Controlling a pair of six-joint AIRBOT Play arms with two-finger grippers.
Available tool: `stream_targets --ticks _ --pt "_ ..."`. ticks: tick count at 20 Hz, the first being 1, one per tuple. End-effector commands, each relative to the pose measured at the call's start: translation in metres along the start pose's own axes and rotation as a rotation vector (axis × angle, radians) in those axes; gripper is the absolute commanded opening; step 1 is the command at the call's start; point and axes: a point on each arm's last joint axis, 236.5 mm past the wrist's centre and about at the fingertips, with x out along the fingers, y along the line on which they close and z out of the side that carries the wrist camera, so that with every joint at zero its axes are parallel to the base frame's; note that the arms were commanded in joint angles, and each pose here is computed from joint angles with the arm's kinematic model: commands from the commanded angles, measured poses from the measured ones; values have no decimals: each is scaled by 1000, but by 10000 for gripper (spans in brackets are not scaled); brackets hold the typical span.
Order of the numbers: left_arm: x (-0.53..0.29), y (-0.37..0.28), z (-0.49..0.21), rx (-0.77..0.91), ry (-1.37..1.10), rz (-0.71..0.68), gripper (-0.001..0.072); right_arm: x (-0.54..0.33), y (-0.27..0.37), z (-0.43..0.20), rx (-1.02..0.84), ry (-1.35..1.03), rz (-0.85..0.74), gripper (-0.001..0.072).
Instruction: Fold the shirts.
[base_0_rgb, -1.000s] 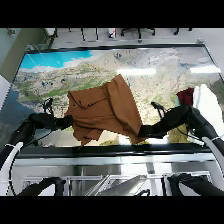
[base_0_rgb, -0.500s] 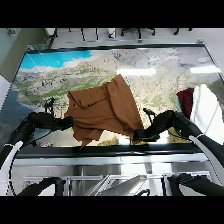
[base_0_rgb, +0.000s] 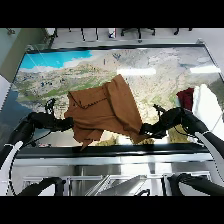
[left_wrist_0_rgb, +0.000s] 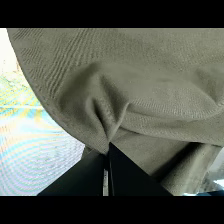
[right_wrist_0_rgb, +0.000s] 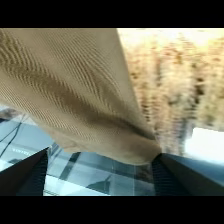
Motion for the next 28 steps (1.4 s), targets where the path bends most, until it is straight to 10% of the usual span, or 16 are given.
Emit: stream_targets --ticks 1,4,9,13,19,23,28 --pt "0 0 1 0 -2 0 12 8 16 9 6 -13 86 209" --pt "0 0 0 0 0 0 12 8 31 19 2 -46 154 17" --pt "-47 -26 27 53 -132 -43 12 -53 66 50 -106 -224 207 19" --pt "-303 -125 87 261 -752 -183 12 -319 165 65 -391 -890 337 19" --pt "-701 -217 -76 497 -1775 -267 11 -641 243 -188 -760 -1924 249 18" --pt "-733 -236 -101 547 -1816 -288 11 -660 250 -240 -806 -2032 229 18" --pt "-660 -236 -7 517 -1495 -312 11 -638 249 -162 -763 -1845 245 18"
